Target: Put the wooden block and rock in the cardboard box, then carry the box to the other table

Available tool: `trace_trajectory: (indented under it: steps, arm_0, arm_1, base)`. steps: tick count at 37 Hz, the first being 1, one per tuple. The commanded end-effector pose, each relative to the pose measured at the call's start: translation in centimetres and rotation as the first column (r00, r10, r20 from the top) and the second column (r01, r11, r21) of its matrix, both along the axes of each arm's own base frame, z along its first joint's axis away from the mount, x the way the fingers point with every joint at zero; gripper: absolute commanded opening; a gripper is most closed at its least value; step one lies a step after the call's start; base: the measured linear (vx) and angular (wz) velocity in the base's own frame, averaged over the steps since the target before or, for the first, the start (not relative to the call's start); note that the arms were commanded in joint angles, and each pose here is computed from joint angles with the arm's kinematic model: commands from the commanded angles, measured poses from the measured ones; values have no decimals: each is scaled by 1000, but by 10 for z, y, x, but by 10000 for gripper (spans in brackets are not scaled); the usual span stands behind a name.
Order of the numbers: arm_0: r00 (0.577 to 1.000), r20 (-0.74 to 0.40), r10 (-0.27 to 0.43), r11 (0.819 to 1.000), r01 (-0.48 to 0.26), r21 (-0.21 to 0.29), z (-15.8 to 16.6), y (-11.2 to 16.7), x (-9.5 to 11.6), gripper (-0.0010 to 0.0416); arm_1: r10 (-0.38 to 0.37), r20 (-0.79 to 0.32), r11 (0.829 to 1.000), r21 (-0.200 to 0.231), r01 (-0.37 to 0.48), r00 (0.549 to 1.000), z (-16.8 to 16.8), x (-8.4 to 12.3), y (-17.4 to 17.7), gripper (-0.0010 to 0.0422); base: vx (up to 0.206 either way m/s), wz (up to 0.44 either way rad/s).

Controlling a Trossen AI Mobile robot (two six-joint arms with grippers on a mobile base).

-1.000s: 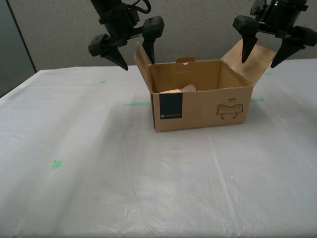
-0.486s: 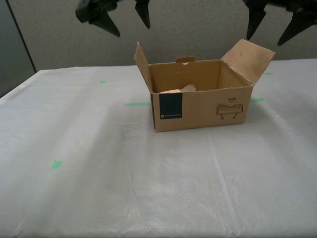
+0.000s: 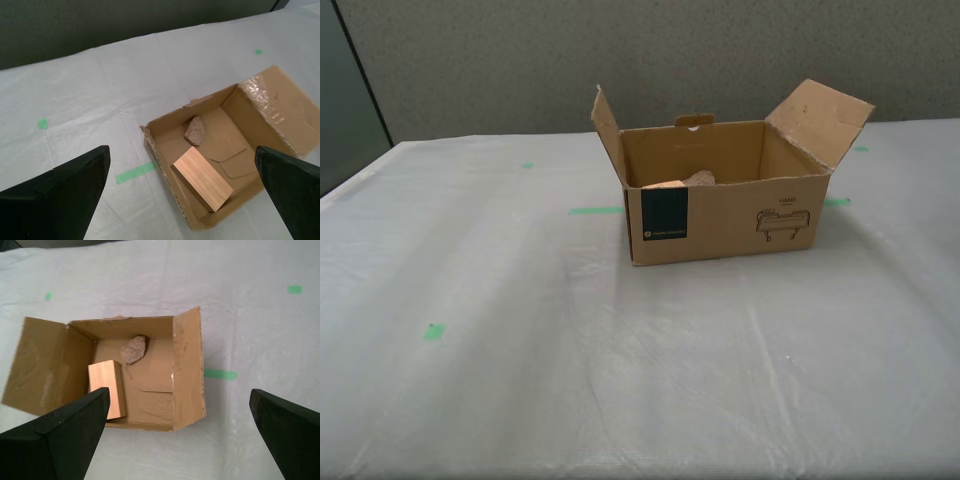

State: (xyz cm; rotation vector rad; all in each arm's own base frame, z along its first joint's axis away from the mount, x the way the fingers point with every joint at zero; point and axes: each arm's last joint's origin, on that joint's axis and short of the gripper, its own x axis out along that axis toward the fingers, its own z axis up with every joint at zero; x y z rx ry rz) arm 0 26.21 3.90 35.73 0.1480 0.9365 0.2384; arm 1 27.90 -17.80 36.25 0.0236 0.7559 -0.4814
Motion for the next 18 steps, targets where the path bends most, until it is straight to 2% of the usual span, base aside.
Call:
trace_trajectory:
  steps: [1, 8, 18]
  arm_0:
    - [998, 48, 30, 1000, -30, -4, 13, 3, -17, 389]
    - [988, 130, 85, 996, -85, -4, 27, 9, -48, 389]
    - [984, 151, 99, 995, -100, -1, 14, 4, -86, 390]
  arm_1:
    - [-5, 25, 1000, 17, 5, 1000, 12, -19, 2, 396]
    - [2, 95, 998, 68, -8, 995, 32, -52, 5, 396]
    - [-16, 159, 997, 82, 3, 987, 45, -89, 9, 396]
  base:
    - [0, 0]
    - [0, 0]
    - [0, 0]
